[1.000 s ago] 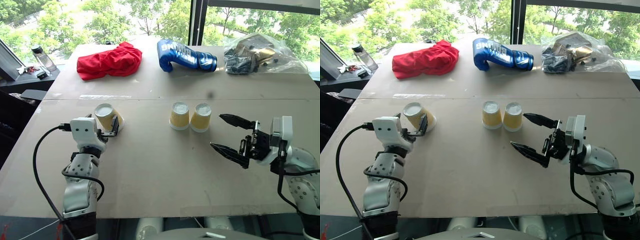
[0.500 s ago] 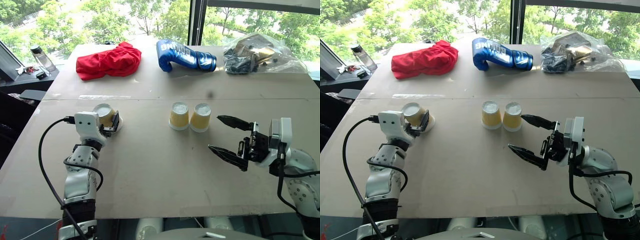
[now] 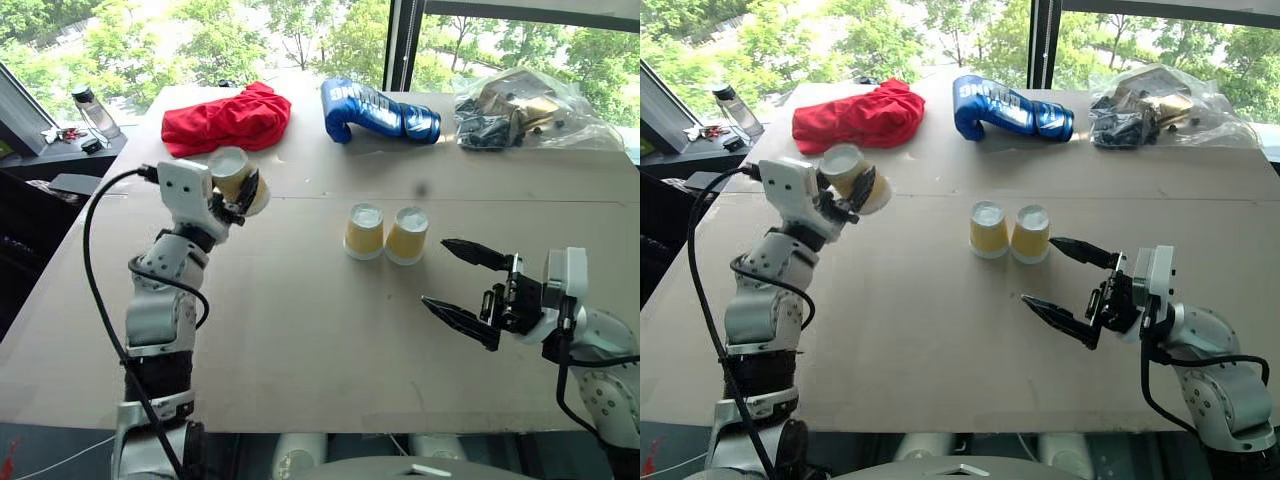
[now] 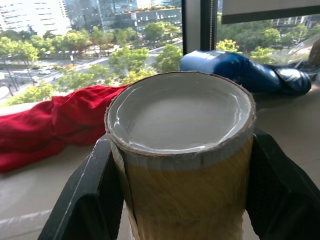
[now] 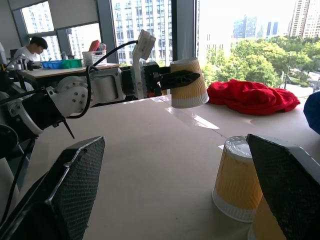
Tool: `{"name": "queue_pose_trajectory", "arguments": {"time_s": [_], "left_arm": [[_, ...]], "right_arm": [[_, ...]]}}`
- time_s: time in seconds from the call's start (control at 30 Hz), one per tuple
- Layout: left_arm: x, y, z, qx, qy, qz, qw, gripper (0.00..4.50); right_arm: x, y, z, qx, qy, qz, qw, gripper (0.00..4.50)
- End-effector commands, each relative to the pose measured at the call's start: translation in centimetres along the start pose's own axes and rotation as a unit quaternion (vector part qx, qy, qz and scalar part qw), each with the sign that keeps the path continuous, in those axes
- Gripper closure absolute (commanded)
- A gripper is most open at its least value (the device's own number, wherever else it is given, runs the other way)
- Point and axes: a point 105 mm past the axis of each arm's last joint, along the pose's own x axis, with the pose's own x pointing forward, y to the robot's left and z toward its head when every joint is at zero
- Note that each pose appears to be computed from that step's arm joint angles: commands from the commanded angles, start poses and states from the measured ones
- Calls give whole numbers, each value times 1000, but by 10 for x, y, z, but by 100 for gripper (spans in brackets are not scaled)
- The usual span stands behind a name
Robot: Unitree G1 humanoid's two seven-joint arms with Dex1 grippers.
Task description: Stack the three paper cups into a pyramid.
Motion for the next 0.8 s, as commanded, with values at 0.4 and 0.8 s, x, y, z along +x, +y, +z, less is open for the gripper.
{"name": "queue_pose_trajectory", "arguments": {"time_s": [0.4,0.8], "left_arm": [[42,-101,39,-43,-23,-329,943,203],[54,-117,17,-47,-2,-367,929,203]], "right_arm": [[-32,-26,0,-56,40,-112,991,0],[-31,-24,2,-51,37,-131,989,0]]}}
